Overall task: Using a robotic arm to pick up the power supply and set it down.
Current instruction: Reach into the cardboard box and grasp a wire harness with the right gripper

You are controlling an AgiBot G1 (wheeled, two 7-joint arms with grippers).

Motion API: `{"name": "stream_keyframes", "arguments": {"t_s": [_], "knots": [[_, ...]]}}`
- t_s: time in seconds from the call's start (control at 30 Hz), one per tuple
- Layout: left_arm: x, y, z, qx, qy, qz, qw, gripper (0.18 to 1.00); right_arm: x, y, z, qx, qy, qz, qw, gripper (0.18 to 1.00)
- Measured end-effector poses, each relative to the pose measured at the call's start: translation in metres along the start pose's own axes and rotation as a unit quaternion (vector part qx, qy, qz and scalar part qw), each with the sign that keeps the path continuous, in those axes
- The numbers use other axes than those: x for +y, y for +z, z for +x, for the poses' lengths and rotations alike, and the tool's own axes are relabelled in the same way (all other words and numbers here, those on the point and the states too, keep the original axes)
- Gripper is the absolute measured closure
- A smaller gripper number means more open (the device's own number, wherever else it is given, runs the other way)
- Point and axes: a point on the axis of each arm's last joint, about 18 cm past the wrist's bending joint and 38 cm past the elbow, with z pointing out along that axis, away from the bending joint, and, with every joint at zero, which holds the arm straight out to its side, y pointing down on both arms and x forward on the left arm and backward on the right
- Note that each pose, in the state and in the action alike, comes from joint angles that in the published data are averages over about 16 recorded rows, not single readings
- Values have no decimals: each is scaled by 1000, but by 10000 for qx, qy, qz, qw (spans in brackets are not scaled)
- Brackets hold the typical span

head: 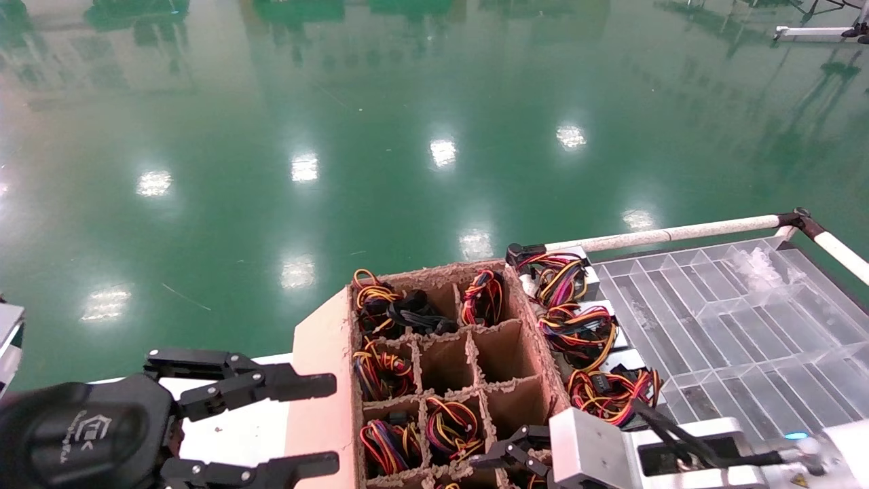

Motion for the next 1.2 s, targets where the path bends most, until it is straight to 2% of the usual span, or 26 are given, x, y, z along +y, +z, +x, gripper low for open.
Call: {"name": "stream_keyframes", "arguments": {"t_s": [0.17,0.37,0.63,0.9,1.2], "knots": [[0,0,0,0,0,0,10000,679,5,6,5,3,64,-143,9999,324],[0,0,0,0,0,0,10000,536,11,10,9,16,144,-233,9996,445],[0,0,0,0,0,0,10000,357,19,12,11,23,204,-314,9993,641],[0,0,0,0,0,0,10000,247,25,11,11,23,238,-381,9990,816],[0,0,0,0,0,0,10000,189,18,1,12,113,236,-247,9994,926]]}}
